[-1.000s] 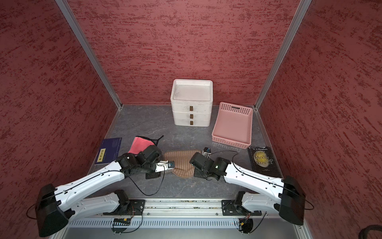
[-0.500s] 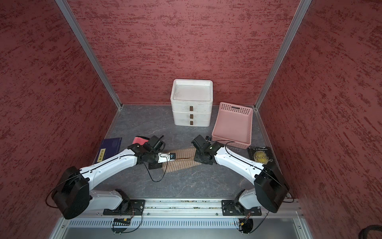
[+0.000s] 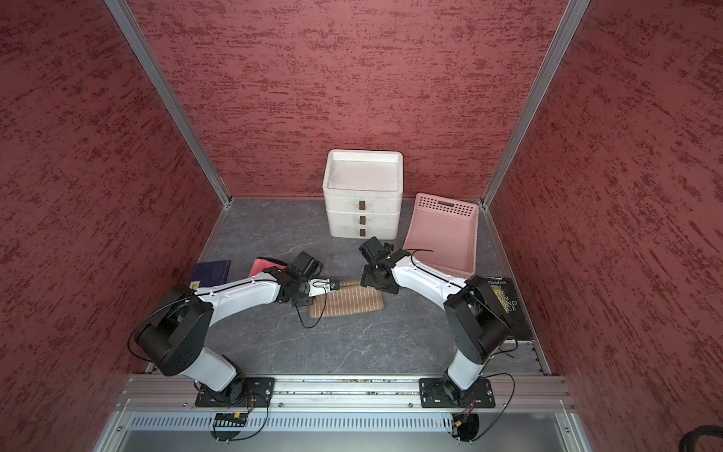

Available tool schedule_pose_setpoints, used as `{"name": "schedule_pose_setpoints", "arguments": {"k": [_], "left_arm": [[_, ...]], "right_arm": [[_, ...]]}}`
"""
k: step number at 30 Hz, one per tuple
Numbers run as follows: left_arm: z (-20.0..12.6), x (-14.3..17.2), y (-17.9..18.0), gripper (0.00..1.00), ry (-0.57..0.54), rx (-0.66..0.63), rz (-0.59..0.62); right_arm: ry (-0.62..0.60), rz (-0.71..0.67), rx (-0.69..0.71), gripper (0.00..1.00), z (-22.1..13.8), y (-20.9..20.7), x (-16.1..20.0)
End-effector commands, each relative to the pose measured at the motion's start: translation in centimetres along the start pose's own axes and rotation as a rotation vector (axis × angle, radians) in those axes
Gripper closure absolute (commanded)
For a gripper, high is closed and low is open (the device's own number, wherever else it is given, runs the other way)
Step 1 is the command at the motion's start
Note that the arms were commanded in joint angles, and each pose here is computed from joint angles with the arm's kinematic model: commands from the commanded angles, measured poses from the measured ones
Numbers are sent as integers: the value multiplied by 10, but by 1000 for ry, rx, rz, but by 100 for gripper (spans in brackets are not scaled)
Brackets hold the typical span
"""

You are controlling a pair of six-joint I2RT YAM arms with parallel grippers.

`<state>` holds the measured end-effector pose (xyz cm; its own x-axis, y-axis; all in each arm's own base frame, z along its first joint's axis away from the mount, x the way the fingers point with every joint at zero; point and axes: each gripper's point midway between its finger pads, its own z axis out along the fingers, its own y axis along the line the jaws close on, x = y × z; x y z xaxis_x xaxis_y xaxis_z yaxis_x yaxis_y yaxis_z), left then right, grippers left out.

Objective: Fold the square dishcloth
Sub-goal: Fold the cleaning item at the center of the board, then adjust the cleaning item at the center of the board.

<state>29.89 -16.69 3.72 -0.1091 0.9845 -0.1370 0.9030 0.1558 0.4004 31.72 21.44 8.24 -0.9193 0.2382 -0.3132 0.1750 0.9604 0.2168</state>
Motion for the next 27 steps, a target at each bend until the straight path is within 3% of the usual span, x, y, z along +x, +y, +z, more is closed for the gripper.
{"name": "schedule_pose_setpoints", "arguments": {"k": [1,3,8,12,15,22,27], "left_arm": [[-11,-4,27,45,-15,-98,-21],[-23,-4,32,37,-38,-115,-30],[-52,-10,38,35,-72,-148,-39],[-56,-28,19,36,-95,-129,-32],[-52,-50,1,40,-148,-98,-55],[-11,-44,-29,44,-66,-36,-30],[15,-27,-21,43,16,-81,-20]], "right_arm": [[-144,-60,21,22,-30,-4,-31],[-153,-76,-50,27,-41,5,-30],[-22,-157,-386,55,-46,58,0],[117,-190,-397,77,-15,71,13],[153,-124,-331,91,22,56,5],[250,-38,-230,95,82,17,18],[248,-4,-189,99,85,-8,36]]}}
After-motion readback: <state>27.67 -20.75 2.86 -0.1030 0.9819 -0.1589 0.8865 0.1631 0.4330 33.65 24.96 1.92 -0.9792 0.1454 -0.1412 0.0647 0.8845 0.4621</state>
